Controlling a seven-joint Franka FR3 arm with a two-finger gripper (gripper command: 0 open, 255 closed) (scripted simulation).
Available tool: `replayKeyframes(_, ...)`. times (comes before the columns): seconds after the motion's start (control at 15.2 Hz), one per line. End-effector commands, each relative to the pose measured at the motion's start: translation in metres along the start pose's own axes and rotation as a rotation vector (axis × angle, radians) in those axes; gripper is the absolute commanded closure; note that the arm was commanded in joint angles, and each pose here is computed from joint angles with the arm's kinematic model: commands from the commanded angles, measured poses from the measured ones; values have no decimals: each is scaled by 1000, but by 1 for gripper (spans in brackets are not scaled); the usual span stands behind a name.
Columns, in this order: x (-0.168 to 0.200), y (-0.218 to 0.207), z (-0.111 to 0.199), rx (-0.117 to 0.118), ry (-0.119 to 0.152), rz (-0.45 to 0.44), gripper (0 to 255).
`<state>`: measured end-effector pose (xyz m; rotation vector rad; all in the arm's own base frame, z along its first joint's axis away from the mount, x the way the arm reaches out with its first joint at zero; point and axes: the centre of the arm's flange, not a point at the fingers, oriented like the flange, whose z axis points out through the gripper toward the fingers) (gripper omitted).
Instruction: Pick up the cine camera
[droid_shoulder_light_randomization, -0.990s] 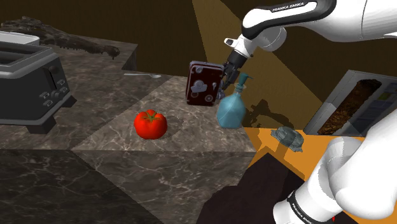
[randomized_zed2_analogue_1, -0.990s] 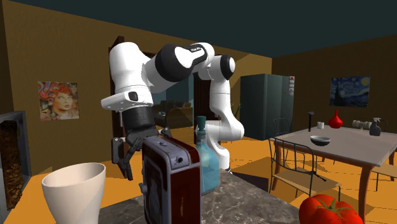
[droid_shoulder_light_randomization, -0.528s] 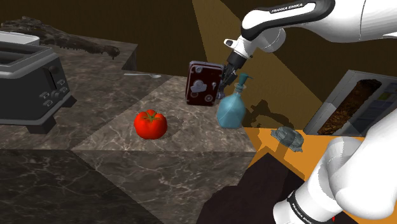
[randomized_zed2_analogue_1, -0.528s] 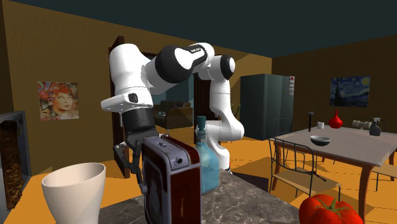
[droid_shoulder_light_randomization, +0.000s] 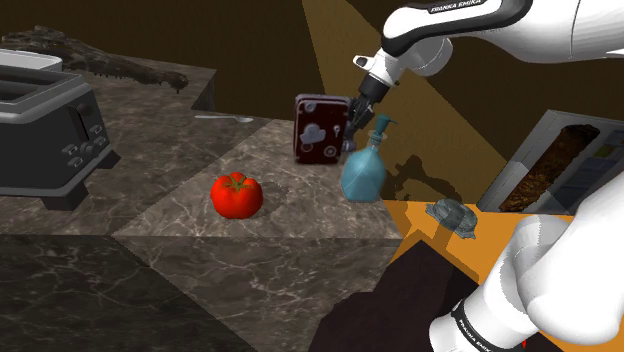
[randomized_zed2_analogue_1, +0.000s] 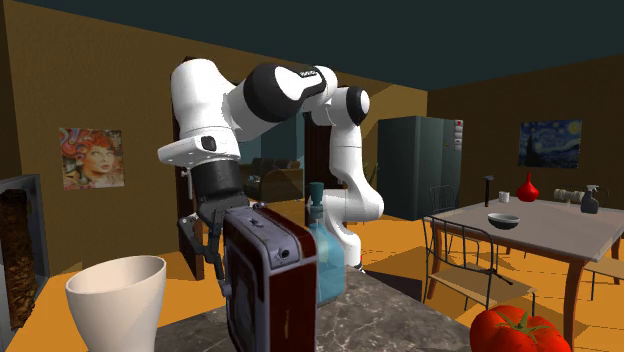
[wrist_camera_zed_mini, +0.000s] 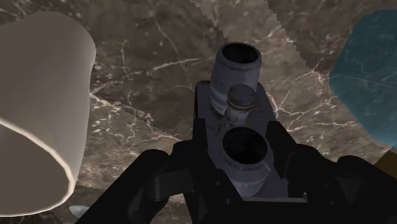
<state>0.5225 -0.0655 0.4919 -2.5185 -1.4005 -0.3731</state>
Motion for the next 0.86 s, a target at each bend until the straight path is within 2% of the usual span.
replayKeyframes(0.0,3,-2,-11,-2,2,0,255)
replayKeyframes(0.66,21,-6,-60,-2,2,0,255)
replayKeyframes(0.79,21,-6,-61,-2,2,0,255)
